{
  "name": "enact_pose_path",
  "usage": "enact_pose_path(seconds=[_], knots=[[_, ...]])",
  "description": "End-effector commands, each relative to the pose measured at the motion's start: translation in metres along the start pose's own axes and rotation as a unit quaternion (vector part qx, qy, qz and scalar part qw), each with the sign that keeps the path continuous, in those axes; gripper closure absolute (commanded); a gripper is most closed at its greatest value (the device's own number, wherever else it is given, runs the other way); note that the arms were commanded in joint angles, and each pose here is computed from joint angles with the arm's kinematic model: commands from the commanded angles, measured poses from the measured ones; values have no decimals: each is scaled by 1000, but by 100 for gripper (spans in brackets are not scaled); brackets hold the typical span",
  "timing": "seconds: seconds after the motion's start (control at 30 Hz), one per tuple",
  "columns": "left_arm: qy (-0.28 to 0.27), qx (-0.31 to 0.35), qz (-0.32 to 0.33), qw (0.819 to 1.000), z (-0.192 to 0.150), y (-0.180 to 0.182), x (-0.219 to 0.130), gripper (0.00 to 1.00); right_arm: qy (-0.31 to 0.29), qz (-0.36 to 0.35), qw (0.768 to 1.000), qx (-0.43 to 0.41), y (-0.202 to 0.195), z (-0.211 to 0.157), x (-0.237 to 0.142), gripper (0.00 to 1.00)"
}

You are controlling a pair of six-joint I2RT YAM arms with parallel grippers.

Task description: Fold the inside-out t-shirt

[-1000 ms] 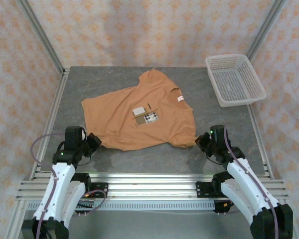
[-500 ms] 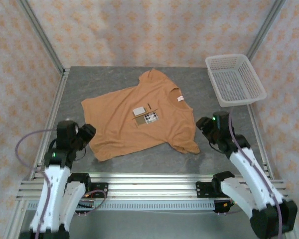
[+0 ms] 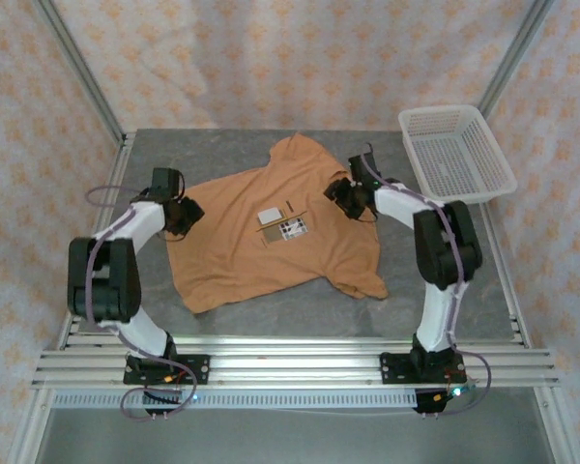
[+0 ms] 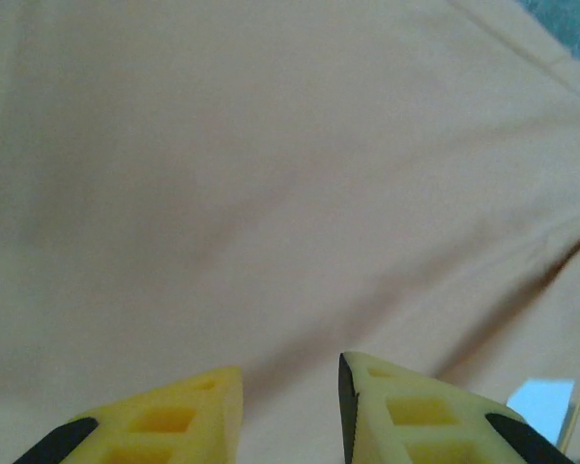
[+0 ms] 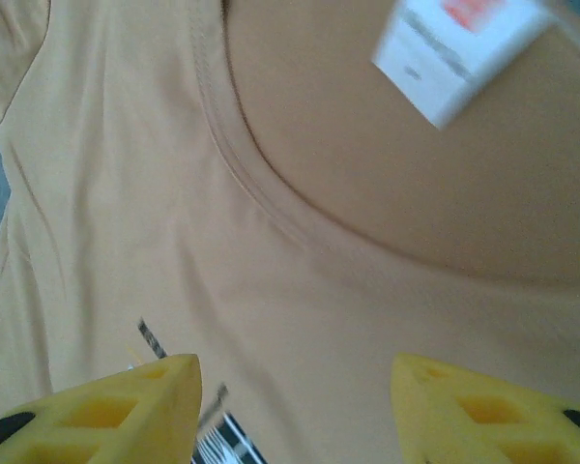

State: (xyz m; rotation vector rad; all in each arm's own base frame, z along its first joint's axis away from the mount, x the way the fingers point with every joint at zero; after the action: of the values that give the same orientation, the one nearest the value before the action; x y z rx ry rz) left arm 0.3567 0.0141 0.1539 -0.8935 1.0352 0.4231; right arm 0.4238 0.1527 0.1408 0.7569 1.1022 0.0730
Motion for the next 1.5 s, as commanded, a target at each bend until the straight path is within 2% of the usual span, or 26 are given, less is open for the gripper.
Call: enact_pose_path(seconds=[0.0,0.13,0.3,0.5,0.67,0.73,0.83,0.9,0.97,1.07,1.13,1.2,1.3,1.47], knots=[[-5,26,5,1000,20,-20,20,67,-10,16,1000,17,7,28,23,46],[24,26,22,999,35,-32,61,69,-5,15,999,52,3,57,61,46],[44,18,7,999,49,-59,97,73,-7,-73,993,97,-28,85,74,48],[46,62,-14,997,36,-128,131,74,-55,-127,983,121,-59,107,44,49],[54,98,-32,993,32,-175,159,76,-106,-162,976,99,-61,115,8,48],[46,117,-43,991,37,-186,152,75,-109,-157,978,80,-52,118,-5,49],[14,152,-54,987,46,-198,115,70,-100,-134,985,36,-27,113,-32,49],[-3,172,-60,983,48,-203,80,69,-86,-141,986,-9,-11,97,-53,49],[-27,199,-67,977,43,-205,34,69,-63,-154,985,-56,-1,65,-71,49],[-32,225,-73,971,19,-192,-10,69,-27,-158,981,-106,-2,9,-89,62],[-16,225,-82,971,-5,-168,-28,69,-1,-159,977,-140,-9,-35,-97,72],[0,211,-100,972,-29,-137,-37,69,27,-154,975,-157,-19,-73,-102,79],[29,180,-99,978,-58,-85,-31,68,51,-152,972,-169,-35,-118,-114,81],[72,155,-69,983,-94,-18,-9,67,36,-148,975,-161,-62,-164,-134,80]])
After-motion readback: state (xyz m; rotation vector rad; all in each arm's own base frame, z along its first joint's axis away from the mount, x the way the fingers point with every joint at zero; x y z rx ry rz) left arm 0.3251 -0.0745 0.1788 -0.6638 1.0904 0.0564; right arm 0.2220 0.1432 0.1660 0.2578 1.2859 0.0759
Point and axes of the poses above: each hand's point on the last joint's axis, 136 mm out from that joint toward the fingers, its own x axis out along the fingers, its own y axis along the line the jaws close on, z = x × y, the point moved 10 cm from there along -x, back along the fingers, and after that the axes turned 5 degrees about -x, right-handed, at the moved point
